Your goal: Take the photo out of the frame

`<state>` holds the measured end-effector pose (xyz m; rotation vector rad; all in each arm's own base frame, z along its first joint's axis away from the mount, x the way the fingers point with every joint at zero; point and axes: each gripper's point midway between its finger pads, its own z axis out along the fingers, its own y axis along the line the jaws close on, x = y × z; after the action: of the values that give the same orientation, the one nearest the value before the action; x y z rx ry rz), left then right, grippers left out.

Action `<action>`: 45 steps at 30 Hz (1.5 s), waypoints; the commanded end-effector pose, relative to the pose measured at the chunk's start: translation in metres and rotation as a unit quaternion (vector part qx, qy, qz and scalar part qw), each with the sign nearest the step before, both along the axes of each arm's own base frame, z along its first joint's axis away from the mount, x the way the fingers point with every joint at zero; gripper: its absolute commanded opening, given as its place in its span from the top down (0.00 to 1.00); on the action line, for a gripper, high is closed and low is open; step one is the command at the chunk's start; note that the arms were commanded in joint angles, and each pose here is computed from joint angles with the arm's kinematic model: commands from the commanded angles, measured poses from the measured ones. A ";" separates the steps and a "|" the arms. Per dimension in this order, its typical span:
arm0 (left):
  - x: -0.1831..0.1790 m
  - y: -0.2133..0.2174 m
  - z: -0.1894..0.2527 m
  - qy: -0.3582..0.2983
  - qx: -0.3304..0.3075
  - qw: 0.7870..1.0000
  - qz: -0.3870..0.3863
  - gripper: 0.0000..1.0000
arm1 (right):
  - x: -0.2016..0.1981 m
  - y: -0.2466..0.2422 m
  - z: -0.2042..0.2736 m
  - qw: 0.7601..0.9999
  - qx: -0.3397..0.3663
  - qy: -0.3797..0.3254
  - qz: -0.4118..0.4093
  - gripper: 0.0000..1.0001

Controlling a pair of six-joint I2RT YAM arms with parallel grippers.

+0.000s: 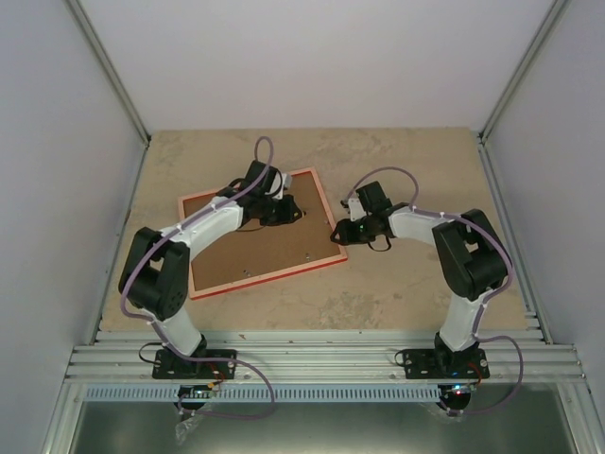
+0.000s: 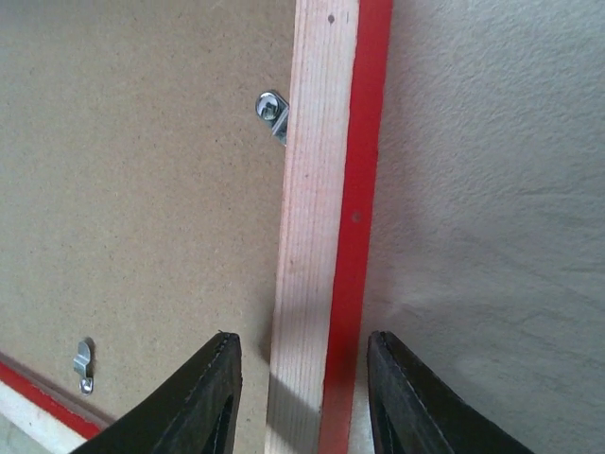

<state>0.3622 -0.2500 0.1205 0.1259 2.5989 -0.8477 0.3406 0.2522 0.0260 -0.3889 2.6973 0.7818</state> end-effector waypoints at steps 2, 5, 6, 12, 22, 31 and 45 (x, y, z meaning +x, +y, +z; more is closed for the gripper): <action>0.010 -0.016 0.004 -0.014 -0.008 1.000 -0.018 1.00 | 0.005 0.003 -0.009 1.000 -0.009 -0.007 0.005 0.64; 0.013 -0.020 -0.002 -0.009 -0.007 1.000 -0.021 1.00 | 0.002 0.002 -0.012 1.000 -0.010 -0.004 0.010 0.69; 0.012 -0.021 -0.004 -0.007 -0.007 1.000 -0.022 1.00 | 0.001 0.002 -0.012 1.000 -0.010 -0.004 0.012 0.71; 0.012 -0.029 -0.012 0.001 -0.007 1.000 -0.029 1.00 | -0.004 0.001 -0.013 1.000 -0.009 -0.002 0.019 0.83; 0.013 -0.035 -0.020 0.006 -0.004 0.999 -0.032 1.00 | -0.006 0.004 -0.014 1.000 -0.008 -0.003 0.027 0.87; 0.016 -0.040 -0.028 0.009 0.002 0.999 -0.038 1.00 | -0.009 0.005 -0.014 1.000 -0.007 0.000 0.029 0.87; 0.000 -0.050 -0.040 0.024 0.016 0.997 -0.069 1.00 | -0.011 0.005 -0.013 1.000 -0.007 0.001 0.029 0.87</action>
<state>0.3720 -0.2844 0.0801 0.2051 2.6700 -0.8422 0.3473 0.2551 0.0240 -0.4169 2.6637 0.7640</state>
